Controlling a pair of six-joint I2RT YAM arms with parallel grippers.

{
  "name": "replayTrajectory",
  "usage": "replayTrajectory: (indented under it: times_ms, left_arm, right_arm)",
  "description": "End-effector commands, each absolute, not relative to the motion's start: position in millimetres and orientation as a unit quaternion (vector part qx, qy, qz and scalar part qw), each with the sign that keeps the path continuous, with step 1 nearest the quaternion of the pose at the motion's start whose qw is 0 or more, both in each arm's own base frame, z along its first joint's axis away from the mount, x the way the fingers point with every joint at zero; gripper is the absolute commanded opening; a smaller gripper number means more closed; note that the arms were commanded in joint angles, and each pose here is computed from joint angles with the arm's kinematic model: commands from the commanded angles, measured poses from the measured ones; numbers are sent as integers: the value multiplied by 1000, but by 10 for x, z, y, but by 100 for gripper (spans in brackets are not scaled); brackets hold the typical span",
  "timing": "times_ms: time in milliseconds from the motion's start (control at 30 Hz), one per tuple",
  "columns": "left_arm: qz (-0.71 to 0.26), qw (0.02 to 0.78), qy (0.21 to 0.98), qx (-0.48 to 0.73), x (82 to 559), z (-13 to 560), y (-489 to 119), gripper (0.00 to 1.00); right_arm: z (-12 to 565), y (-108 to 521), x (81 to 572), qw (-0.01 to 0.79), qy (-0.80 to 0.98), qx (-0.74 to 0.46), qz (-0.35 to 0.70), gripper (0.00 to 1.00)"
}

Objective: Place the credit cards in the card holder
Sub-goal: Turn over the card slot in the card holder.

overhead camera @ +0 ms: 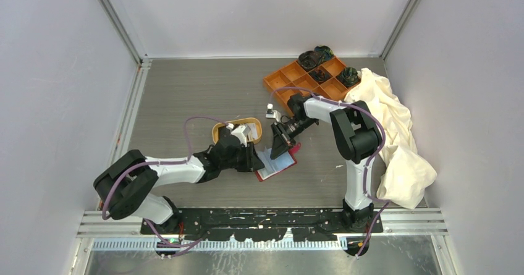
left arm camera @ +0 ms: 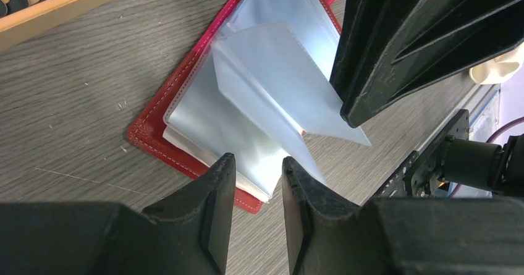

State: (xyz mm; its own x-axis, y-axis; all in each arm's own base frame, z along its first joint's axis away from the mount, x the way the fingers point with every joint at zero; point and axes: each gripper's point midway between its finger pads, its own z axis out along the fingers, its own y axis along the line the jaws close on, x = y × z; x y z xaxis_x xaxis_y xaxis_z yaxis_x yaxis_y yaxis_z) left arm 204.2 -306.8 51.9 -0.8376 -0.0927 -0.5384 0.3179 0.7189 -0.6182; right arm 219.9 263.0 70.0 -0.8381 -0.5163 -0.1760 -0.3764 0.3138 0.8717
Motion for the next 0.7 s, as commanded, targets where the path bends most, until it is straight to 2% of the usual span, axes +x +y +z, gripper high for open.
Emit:
replayTrajectory:
  times_ms: [0,267,500,667]
  left_arm:
    - [-394,301,866,64,2156,711,-3220,35]
    - [-385,302,869,63,2150,705,-3177,35]
    - [-355,302,883,57,2060,657,-2958,35]
    - [-352,318,879,49,1993,783,-2805,36]
  right_arm:
    - [746,2674,2200,68,-800,275,-529,23]
    - [667,2590,2286,45,-824,298,-480,22]
    - [611,2334,2498,-26,-860,355,-367,22]
    - [719,2157,2660,-89,-864,396,-297,32]
